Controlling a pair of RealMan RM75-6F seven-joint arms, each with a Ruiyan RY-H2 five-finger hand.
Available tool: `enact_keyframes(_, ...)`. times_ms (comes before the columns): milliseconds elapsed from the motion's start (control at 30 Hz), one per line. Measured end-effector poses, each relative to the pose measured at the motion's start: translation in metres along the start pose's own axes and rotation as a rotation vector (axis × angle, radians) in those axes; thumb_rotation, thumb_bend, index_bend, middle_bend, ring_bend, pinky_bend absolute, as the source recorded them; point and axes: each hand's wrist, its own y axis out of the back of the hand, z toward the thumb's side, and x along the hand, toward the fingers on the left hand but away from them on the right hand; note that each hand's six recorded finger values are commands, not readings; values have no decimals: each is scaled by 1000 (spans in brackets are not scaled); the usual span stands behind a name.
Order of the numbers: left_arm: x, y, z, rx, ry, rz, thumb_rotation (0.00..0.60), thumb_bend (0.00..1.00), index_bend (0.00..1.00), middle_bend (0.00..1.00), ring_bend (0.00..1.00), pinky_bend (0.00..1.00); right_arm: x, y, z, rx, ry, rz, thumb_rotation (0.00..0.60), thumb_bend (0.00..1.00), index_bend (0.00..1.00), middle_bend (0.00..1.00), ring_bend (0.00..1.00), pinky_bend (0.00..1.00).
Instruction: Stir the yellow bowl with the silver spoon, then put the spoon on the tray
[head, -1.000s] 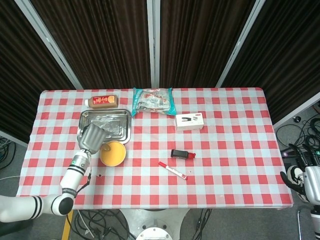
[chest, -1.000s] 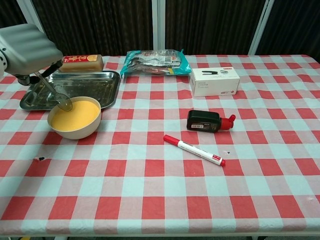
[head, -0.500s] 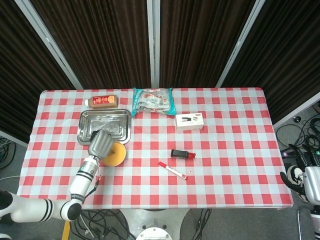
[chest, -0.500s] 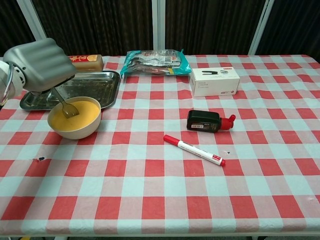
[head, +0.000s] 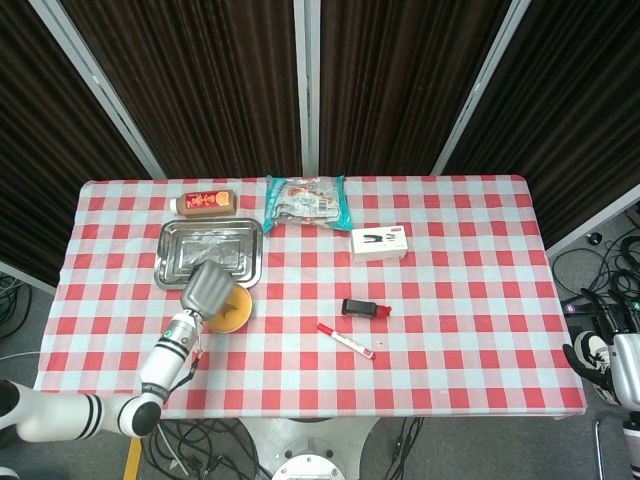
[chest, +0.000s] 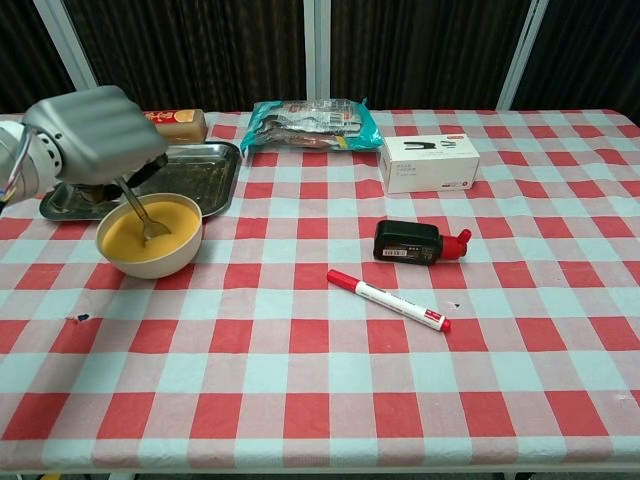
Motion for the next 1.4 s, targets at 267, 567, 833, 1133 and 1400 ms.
enact_keyframes(267, 5, 1, -28, -71, 42, 8, 600, 401, 658, 1000, 995, 1000, -1, -1, 1, 1, 5, 2, 600, 212, 128, 322, 105, 226)
enact_keyframes(567, 5, -3, -23, 131, 59, 26, 600, 402, 658, 1000, 995, 1000, 2, 0, -1, 4, -3, 5, 600, 211, 127, 322, 105, 226)
enact_keyframes(833, 3, -5, -13, 269, 87, 46, 600, 403, 667, 1000, 996, 1000, 1, -1, 0, 5, -2, 10, 600, 212, 128, 322, 105, 226)
enact_keyframes(1133, 0, -9, 4, 263, 40, 47, 600, 405, 674, 1000, 996, 1000, 1, -2, -1, 1, -5, 11, 600, 211, 127, 323, 105, 227)
enact_keyframes(1400, 4, -16, 7, 124, -34, 16, 600, 409, 679, 1000, 996, 1000, 2, -1, -2, 2, -10, 8, 600, 212, 128, 322, 105, 228)
